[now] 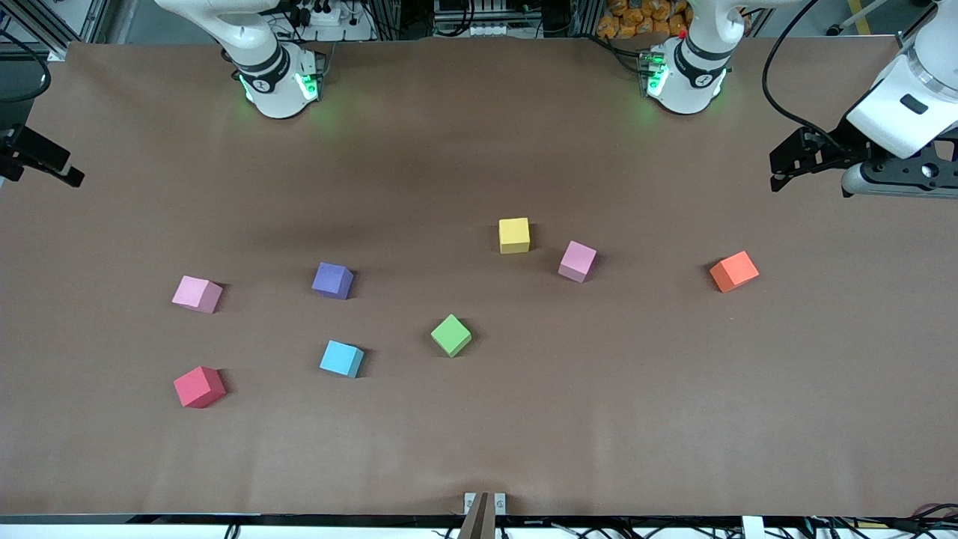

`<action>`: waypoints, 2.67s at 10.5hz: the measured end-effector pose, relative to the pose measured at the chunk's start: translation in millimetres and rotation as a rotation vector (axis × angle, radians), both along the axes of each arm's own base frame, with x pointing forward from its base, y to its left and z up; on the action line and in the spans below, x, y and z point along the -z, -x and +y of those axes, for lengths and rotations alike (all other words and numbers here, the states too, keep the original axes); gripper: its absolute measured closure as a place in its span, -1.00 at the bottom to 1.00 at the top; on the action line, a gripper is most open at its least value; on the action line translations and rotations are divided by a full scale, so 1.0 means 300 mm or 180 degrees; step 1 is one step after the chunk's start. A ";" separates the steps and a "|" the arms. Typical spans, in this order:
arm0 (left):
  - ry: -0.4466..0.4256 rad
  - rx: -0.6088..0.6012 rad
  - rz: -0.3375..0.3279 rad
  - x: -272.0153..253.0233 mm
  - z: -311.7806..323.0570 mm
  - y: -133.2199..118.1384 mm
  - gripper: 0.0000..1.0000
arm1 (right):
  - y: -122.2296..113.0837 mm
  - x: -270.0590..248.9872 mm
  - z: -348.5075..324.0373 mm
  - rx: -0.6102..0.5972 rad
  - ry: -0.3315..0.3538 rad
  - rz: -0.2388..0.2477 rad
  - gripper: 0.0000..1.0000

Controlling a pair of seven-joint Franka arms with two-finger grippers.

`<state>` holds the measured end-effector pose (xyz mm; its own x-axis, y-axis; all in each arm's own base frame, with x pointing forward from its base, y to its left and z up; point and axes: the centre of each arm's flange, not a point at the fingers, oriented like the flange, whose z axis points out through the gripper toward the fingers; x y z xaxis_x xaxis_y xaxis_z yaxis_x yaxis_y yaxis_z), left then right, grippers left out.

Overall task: Arrange blocks into number 1
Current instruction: 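Reach the right gripper to the purple block while the left reaches yellow, then grasp the purple block with the right gripper while the left grasps yellow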

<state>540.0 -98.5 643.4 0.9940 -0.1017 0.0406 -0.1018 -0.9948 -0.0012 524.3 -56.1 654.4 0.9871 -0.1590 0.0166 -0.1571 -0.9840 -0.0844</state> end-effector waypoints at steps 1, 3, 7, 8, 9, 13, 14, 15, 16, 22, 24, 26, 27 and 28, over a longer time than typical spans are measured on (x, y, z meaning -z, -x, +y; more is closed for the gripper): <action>0.0000 0.0000 0.0001 0.000 0.000 0.000 -1.00 | 0.000 0.000 0.000 0.0000 0.0000 0.0001 -1.00; -0.0001 0.0001 0.0005 0.001 0.000 0.000 -1.00 | -0.003 0.011 0.003 -0.0005 -0.0002 0.0031 -1.00; -0.0022 -0.0082 0.0173 0.083 -0.044 -0.017 -1.00 | -0.234 0.362 0.201 -0.0286 0.0042 0.0234 -1.00; -0.0033 -0.0114 0.0256 0.130 -0.085 -0.023 -1.00 | -0.310 0.503 0.284 -0.0348 0.0073 0.0232 -1.00; -0.0041 -0.0124 0.0328 0.170 -0.121 -0.027 -1.00 | -0.368 0.640 0.358 -0.0346 0.0072 0.0199 -1.00; -0.0050 -0.0265 0.0517 0.409 -0.457 -0.026 -1.00 | -0.405 1.083 0.589 0.0021 -0.0126 0.0104 -1.00; -0.0064 -0.0296 0.0572 0.487 -0.565 -0.013 -1.00 | -0.379 1.133 0.632 0.0105 -0.0119 0.0129 -1.00; -0.0079 -0.0331 0.0615 0.564 -0.667 0.005 -1.00 | -0.345 1.180 0.659 0.0140 -0.0101 0.0181 -1.00; -0.0097 -0.0374 0.0653 0.649 -0.773 0.030 -1.00 | -0.310 1.231 0.667 0.0152 -0.0076 0.0258 -1.00; -0.0118 -0.0697 0.0708 1.126 -1.175 0.178 -1.00 | -0.195 1.378 0.729 0.0055 0.0010 0.0488 -1.00; -0.0083 -0.0710 0.0643 1.208 -1.236 0.250 -1.00 | -0.165 1.439 0.714 0.0076 0.0037 0.0469 -0.98; -0.0162 -0.0706 0.0687 1.291 -1.248 0.323 -1.00 | -0.154 1.459 0.722 0.0064 0.0044 0.0465 -0.89; -0.0189 -0.0704 0.0699 1.327 -1.233 0.340 -1.00 | -0.152 1.459 0.732 0.0047 0.0043 0.0462 -0.78; -0.0207 -0.0712 0.0703 1.351 -1.218 0.346 -1.00 | -0.149 1.460 0.742 0.0033 0.0039 0.0461 -0.46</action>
